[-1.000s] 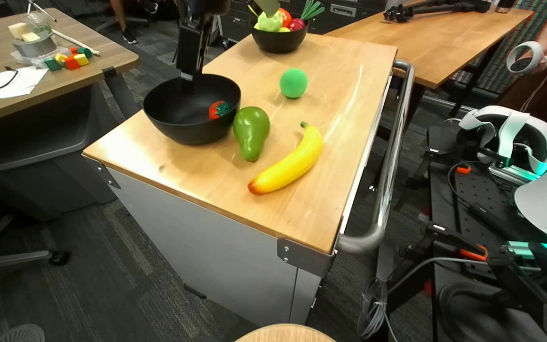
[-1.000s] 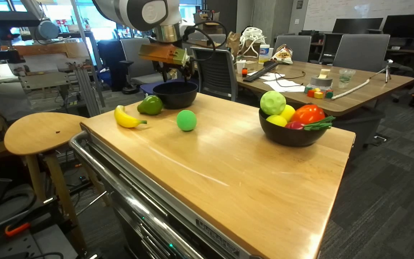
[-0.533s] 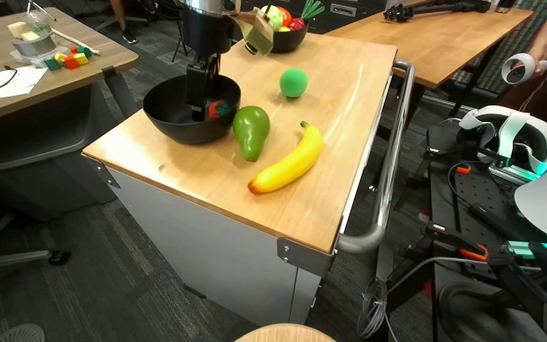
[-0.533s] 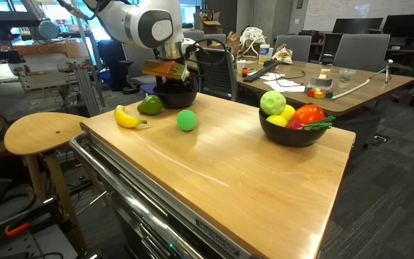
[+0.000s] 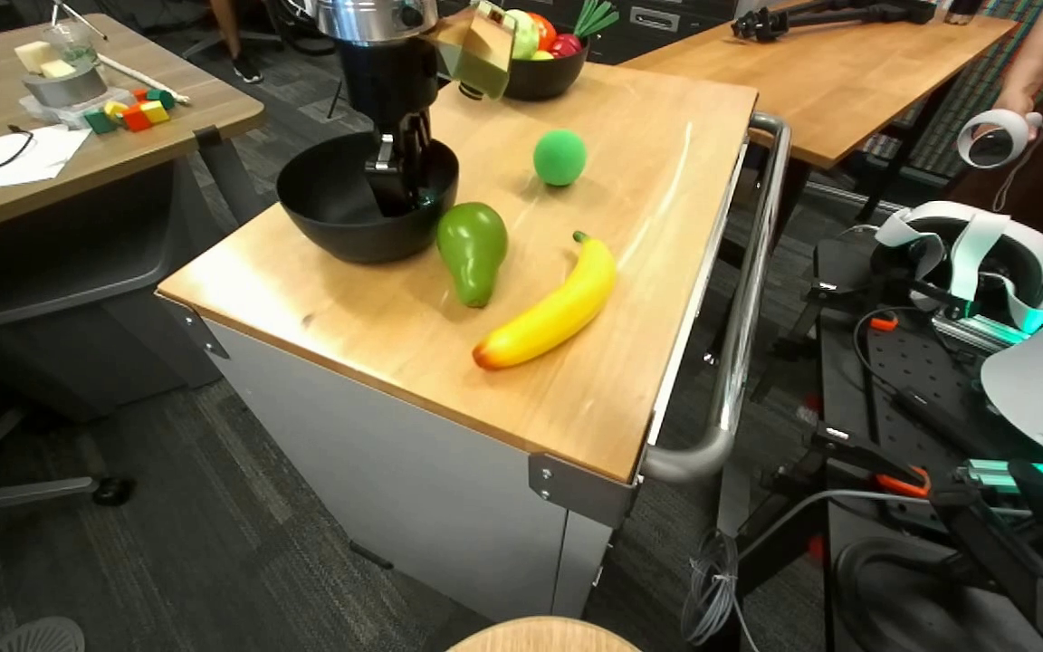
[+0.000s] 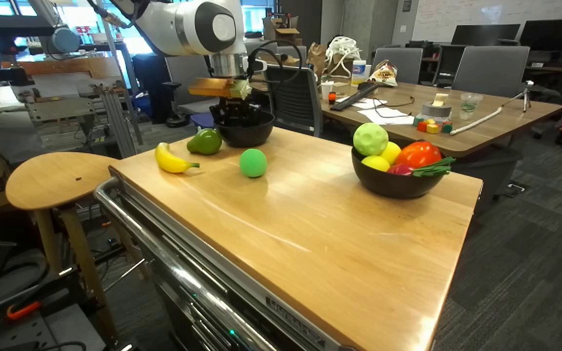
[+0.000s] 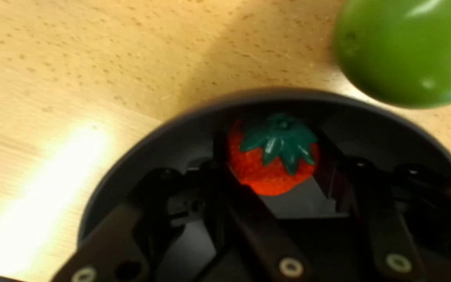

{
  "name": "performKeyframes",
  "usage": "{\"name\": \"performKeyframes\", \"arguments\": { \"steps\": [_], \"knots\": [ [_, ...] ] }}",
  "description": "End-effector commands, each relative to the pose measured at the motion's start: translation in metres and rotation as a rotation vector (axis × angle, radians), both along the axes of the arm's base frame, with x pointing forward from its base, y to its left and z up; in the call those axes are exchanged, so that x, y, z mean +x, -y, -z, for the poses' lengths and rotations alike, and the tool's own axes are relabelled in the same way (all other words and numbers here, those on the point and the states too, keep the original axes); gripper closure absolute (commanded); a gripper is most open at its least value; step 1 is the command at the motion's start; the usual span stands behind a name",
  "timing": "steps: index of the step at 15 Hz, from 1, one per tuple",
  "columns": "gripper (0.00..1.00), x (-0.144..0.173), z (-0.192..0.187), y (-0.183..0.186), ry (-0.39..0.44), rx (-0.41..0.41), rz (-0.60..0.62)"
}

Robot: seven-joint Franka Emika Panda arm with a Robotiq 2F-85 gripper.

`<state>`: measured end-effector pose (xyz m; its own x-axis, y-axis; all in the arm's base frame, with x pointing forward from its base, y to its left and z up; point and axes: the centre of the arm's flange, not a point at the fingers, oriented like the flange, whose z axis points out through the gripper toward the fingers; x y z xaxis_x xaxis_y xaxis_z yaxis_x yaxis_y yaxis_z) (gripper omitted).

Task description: Remove the objects one at a time from the black bowls starting with the left bowl and place the objects on the table

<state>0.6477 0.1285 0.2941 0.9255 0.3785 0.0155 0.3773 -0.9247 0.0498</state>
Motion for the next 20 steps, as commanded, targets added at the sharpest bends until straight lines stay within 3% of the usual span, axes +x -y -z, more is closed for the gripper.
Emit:
{"name": "performKeyframes", "arguments": {
  "steps": [1, 3, 7, 12, 15, 18, 20],
  "knots": [
    [0.68, 0.017, -0.007, -0.018, -0.038, -0.067, -0.022],
    [0.74, 0.017, -0.008, -0.024, -0.049, -0.085, -0.037],
    [0.74, 0.008, -0.034, -0.032, 0.014, -0.08, -0.094],
    [0.74, -0.035, -0.129, -0.017, 0.258, 0.007, -0.177],
    [0.74, -0.045, -0.173, 0.035, 0.408, 0.063, -0.098],
    [0.74, -0.055, -0.177, 0.106, 0.418, 0.139, 0.016],
    [0.74, -0.063, -0.154, 0.147, 0.397, 0.164, 0.063]
  ]
}}
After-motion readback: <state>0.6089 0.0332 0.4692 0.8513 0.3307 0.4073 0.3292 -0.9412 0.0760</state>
